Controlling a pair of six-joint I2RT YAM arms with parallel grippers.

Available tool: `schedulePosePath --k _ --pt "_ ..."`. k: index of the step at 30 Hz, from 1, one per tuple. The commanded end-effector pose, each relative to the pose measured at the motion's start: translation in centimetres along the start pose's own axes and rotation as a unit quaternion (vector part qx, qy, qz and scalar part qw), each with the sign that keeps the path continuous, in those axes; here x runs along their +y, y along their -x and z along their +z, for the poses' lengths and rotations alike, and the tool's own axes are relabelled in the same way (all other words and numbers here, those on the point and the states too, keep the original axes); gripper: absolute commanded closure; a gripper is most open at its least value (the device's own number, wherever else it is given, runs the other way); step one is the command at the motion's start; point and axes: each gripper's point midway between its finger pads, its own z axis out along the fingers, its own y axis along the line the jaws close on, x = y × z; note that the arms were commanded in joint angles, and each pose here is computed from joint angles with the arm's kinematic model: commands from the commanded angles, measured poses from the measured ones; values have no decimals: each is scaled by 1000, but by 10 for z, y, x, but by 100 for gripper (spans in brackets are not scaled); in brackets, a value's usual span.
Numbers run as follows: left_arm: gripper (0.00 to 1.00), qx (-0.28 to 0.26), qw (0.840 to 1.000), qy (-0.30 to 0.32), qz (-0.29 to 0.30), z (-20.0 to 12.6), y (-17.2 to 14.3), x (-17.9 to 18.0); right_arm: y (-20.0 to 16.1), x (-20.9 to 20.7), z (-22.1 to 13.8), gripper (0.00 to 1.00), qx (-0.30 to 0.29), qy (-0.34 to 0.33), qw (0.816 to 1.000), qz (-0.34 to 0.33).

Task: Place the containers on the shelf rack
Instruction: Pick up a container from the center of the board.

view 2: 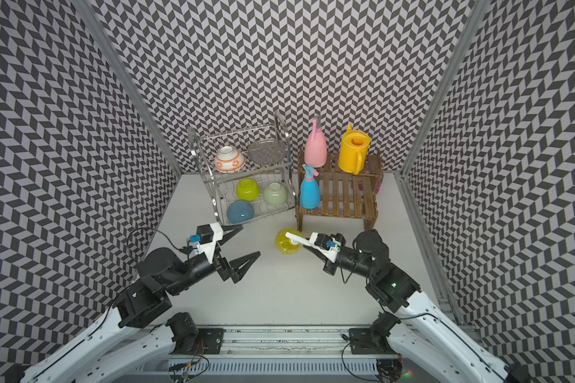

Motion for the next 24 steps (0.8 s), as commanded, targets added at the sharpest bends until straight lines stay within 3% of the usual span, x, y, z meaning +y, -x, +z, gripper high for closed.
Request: schedulePosePath --k 1,6,12,24 --pt "0 26 991 -99 89 2 -3 -32 11 17 -3 100 -28 48 998 -33" --pt "1 91 977 -130 144 13 -32 -37 11 35 -5 100 -42 96 993 -48" --pt "7 129 962 -145 190 27 -47 -43 9 48 -6 100 -56 131 988 -54" --pt "31 168 948 -192 190 56 -65 -65 10 54 -6 100 -62 150 985 -53"
